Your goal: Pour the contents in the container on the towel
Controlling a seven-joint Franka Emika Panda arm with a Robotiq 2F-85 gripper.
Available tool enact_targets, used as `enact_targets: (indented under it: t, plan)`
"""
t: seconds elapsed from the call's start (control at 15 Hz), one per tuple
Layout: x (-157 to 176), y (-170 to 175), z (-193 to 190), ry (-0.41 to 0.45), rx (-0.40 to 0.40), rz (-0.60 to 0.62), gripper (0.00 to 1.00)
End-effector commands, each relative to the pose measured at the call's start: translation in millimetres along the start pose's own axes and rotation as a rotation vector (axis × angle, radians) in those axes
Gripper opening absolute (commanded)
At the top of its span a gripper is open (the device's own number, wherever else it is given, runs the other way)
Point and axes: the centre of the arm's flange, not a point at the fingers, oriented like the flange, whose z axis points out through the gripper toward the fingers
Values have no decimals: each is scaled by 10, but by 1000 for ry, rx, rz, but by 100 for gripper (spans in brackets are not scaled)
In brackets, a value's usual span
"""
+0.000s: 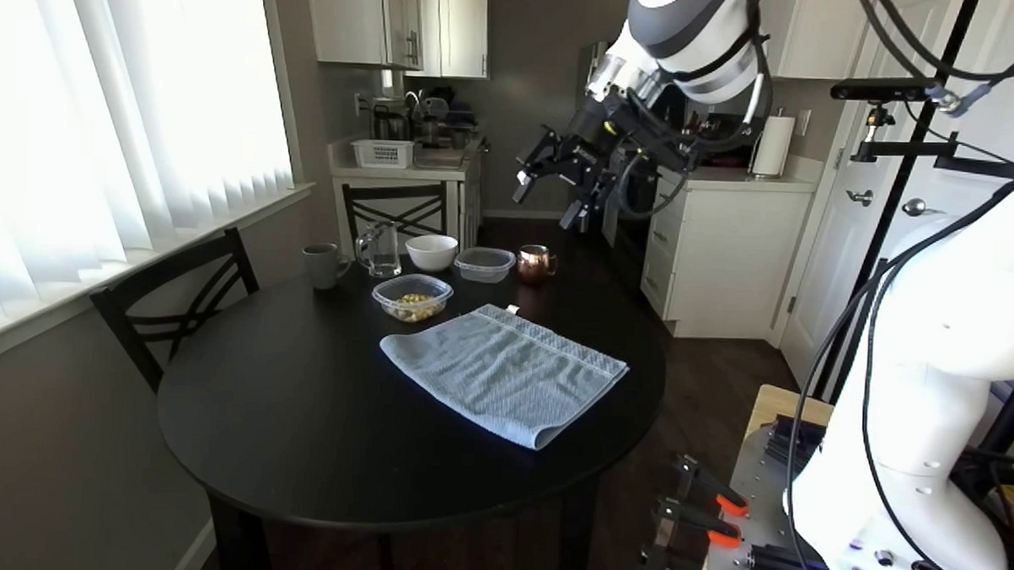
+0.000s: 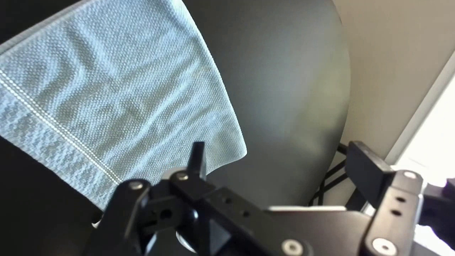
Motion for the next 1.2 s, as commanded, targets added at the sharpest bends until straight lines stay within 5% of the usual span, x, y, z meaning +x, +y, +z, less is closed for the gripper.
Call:
enact_targets:
  t: [0.0,0.47,0.87,0.93,1.13]
  plan:
    - [283,-196,520,95,26,179,100]
    - [386,-372,1094,309,49,482,100]
    - [755,148,1123,446,70,761,100]
    - [632,132,1136,400,62,676,100]
    - [759,311,1125,425,54,728,100]
